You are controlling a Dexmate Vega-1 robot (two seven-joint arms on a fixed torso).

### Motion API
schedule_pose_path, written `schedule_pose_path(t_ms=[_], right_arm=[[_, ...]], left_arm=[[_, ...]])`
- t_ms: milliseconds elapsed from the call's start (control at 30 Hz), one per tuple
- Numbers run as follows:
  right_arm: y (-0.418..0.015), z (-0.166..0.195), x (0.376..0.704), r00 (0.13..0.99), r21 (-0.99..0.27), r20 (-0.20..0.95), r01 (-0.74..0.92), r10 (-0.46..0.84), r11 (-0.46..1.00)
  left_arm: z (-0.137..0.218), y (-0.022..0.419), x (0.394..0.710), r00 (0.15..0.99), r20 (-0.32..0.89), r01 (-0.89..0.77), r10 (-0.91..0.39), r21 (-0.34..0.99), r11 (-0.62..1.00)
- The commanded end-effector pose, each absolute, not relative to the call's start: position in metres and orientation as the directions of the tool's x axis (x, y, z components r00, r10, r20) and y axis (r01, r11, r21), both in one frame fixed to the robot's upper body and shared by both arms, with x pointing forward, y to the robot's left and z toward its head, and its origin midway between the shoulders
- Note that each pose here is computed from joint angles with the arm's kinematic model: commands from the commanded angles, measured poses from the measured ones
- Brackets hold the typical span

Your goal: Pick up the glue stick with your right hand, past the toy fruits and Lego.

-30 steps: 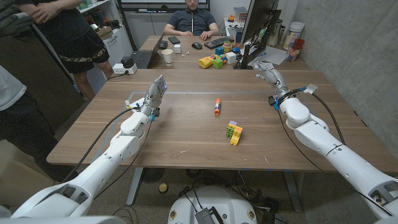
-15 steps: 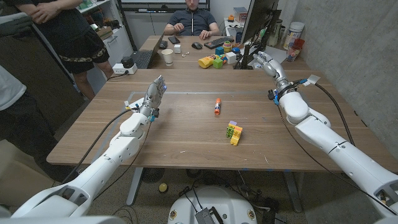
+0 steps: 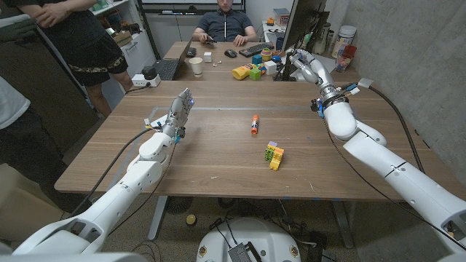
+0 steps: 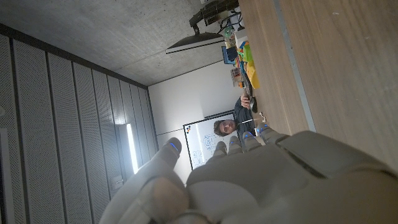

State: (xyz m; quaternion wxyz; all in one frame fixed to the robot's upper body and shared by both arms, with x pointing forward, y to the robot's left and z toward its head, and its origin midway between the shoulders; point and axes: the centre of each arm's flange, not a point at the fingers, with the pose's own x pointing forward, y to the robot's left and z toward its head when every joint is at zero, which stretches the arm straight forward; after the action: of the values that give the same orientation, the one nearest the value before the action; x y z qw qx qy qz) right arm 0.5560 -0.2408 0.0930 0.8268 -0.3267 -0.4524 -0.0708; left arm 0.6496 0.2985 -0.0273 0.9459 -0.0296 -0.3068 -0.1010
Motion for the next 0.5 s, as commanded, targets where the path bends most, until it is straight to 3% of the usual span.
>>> schedule_pose_path(t_ms=[33, 500], right_arm=[[-0.219, 0.100, 0.540, 0.520, -0.513, 0.827, 0.538, 0.216, 0.669], [-0.182, 0.104, 0.535, 0.496, -0.560, 0.826, 0.664, 0.269, 0.495]], left_arm=[[-0.028, 0.302, 0.648, 0.786, 0.593, 0.211, -0.173, 0.006, 0.977], [-0.028, 0.307, 0.649, 0.784, 0.596, 0.215, -0.174, 0.002, 0.977]])
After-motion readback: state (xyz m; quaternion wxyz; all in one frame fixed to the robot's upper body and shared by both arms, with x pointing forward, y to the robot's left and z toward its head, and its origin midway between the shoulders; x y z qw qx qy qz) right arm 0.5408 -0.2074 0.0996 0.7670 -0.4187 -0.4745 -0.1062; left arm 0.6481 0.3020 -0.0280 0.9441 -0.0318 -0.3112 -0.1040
